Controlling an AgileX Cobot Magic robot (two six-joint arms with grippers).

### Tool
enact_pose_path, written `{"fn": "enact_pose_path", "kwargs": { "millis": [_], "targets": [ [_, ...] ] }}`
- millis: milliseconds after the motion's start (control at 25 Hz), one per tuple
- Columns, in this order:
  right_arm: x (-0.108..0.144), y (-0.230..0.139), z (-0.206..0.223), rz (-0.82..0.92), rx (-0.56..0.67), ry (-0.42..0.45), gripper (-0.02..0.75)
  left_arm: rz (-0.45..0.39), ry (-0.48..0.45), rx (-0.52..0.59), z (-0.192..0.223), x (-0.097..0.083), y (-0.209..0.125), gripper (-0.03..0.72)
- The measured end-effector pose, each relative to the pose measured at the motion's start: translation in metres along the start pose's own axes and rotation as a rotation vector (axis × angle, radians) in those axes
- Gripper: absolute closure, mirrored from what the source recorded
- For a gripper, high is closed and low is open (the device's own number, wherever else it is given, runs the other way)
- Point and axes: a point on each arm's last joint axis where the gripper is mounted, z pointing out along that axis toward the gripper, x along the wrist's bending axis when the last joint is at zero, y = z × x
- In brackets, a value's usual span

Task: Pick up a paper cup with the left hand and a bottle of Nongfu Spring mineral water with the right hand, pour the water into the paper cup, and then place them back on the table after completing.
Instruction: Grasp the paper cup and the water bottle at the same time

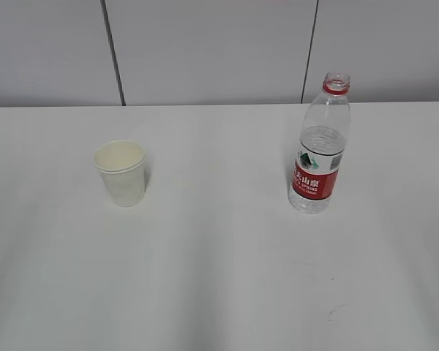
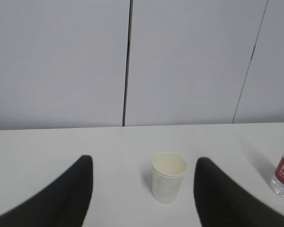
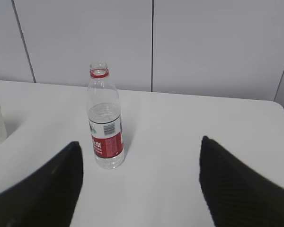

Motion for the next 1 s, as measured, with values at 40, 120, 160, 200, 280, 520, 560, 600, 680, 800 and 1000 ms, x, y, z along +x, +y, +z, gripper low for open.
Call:
{"fn": "enact_pose_path", "kwargs": {
  "millis": [40, 120, 160, 200, 280, 520, 560, 600, 680, 800, 1000],
  "targets": [
    [0.0, 0.0, 0.006, -0.001, -0.006, 0.001, 0.17, -0.005, -0.001, 0.002, 0.003, 0.0, -0.004, 0.263],
    [0.001, -0.002, 0.017, -0.003, -0.021, 0.001, 0.17, -0.021, -0.004, 0.011, 0.01, 0.001, -0.016, 0.263],
    [0.001, -0.003, 0.022, -0.004, -0.033, 0.002, 0.17, -0.027, -0.004, 0.012, 0.013, 0.001, -0.021, 0.264],
    [0.001, -0.005, 0.026, -0.006, -0.044, 0.002, 0.17, -0.03, -0.001, 0.017, 0.017, 0.002, -0.028, 0.265],
    [0.001, -0.009, 0.034, -0.006, -0.044, 0.003, 0.17, -0.037, 0.005, -0.005, 0.023, 0.003, -0.038, 0.265],
    [0.002, -0.021, 0.047, -0.007, -0.065, 0.006, 0.17, -0.052, 0.02, -0.047, 0.037, 0.006, -0.053, 0.266],
    [0.002, -0.024, 0.05, -0.007, -0.064, 0.006, 0.17, -0.06, 0.023, -0.038, 0.04, 0.007, -0.058, 0.266],
    [0.002, -0.026, 0.052, -0.007, -0.066, 0.007, 0.17, -0.065, 0.025, -0.032, 0.043, 0.007, -0.06, 0.266],
    [0.003, -0.031, 0.057, -0.008, -0.055, 0.008, 0.17, -0.07, 0.032, -0.032, 0.048, 0.008, -0.063, 0.266],
    [0.003, -0.035, 0.066, -0.008, -0.052, 0.011, 0.17, -0.065, 0.042, -0.031, 0.056, 0.01, -0.063, 0.266],
    [0.004, -0.041, 0.086, -0.009, -0.019, 0.015, 0.17, -0.065, 0.056, 0.028, 0.071, 0.011, -0.067, 0.271]
  ]
}}
